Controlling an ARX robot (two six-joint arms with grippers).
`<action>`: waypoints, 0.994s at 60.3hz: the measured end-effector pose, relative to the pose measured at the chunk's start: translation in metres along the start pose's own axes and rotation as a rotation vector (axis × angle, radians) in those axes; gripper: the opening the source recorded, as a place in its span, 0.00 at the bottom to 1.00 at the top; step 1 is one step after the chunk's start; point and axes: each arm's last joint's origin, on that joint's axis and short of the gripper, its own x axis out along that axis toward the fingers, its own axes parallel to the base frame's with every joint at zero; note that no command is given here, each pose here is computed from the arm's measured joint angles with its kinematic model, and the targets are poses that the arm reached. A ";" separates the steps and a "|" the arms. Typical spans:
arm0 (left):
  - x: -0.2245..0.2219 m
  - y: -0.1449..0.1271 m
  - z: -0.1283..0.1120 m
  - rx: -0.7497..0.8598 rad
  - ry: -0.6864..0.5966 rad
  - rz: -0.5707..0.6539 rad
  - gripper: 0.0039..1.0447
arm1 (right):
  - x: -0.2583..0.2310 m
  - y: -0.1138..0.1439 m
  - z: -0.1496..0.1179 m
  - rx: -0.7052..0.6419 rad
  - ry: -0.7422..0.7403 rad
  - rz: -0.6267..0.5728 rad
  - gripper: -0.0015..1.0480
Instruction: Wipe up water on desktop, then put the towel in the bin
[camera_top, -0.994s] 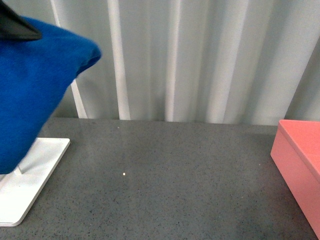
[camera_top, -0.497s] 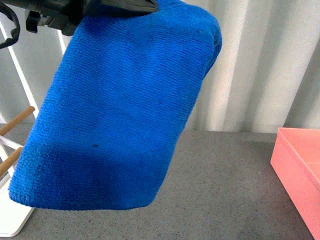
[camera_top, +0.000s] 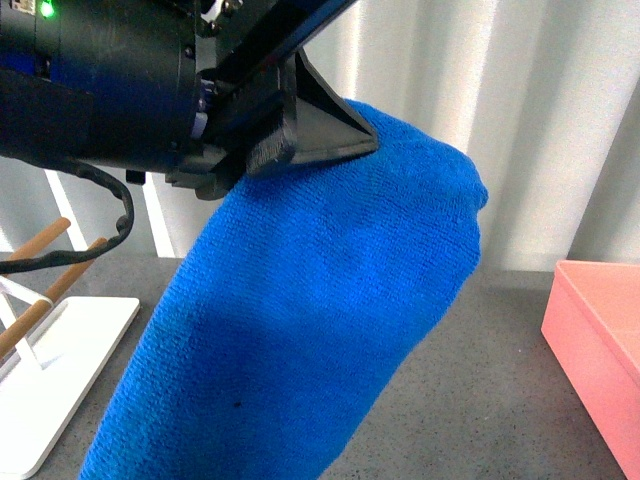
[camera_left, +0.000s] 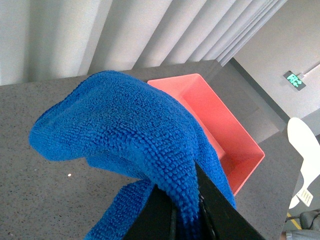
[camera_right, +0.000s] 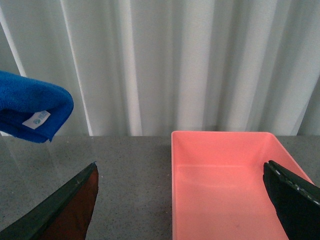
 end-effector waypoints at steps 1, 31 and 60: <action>0.000 0.000 0.000 0.000 0.001 0.000 0.03 | 0.000 0.000 0.000 0.000 0.000 0.000 0.93; 0.000 -0.001 -0.001 0.000 0.001 0.002 0.03 | 0.060 0.014 0.009 0.048 0.410 0.526 0.93; 0.000 -0.002 -0.001 0.001 0.001 0.001 0.03 | 0.153 0.073 0.008 0.223 0.539 0.903 0.93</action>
